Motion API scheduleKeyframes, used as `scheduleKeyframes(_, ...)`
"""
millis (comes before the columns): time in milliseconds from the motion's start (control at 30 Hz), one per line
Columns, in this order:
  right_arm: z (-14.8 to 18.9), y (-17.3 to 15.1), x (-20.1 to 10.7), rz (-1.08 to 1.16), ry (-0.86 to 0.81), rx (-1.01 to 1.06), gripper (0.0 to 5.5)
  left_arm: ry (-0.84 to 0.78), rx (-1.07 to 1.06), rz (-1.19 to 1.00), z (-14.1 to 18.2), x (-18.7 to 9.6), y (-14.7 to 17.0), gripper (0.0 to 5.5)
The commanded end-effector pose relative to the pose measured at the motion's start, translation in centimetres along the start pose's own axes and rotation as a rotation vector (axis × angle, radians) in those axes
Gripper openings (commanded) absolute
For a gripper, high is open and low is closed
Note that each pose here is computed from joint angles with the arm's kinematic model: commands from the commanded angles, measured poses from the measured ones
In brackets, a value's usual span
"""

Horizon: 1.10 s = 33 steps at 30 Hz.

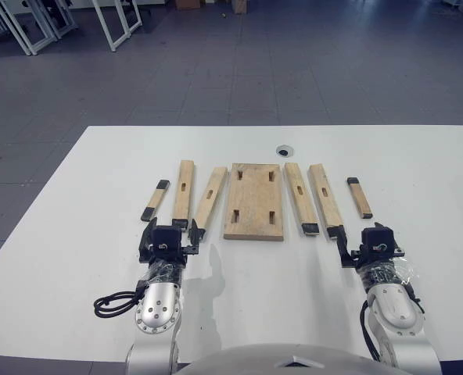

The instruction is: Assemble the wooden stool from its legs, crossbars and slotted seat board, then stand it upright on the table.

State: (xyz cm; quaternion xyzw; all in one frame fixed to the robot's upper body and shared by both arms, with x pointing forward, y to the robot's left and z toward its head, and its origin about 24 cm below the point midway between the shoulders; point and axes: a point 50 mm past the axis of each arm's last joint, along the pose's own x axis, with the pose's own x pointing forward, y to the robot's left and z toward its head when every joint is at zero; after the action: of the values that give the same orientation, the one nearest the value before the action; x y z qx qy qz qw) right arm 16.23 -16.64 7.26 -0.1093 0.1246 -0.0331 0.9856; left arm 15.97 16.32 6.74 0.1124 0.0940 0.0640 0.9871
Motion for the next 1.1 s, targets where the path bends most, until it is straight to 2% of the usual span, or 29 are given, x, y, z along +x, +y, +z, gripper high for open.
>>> scheduleKeyframes(33,0.09,-0.06,0.02,-0.017,-0.001,-0.01,3.8,0.008,-0.006,0.003,-0.17,-0.05,-0.03,4.1)
scheduleKeyframes(1100,-0.34,-0.07,0.79,0.038,0.005,0.012,3.8,0.019,-0.013,0.014,-0.24,-0.28,0.13,4.1)
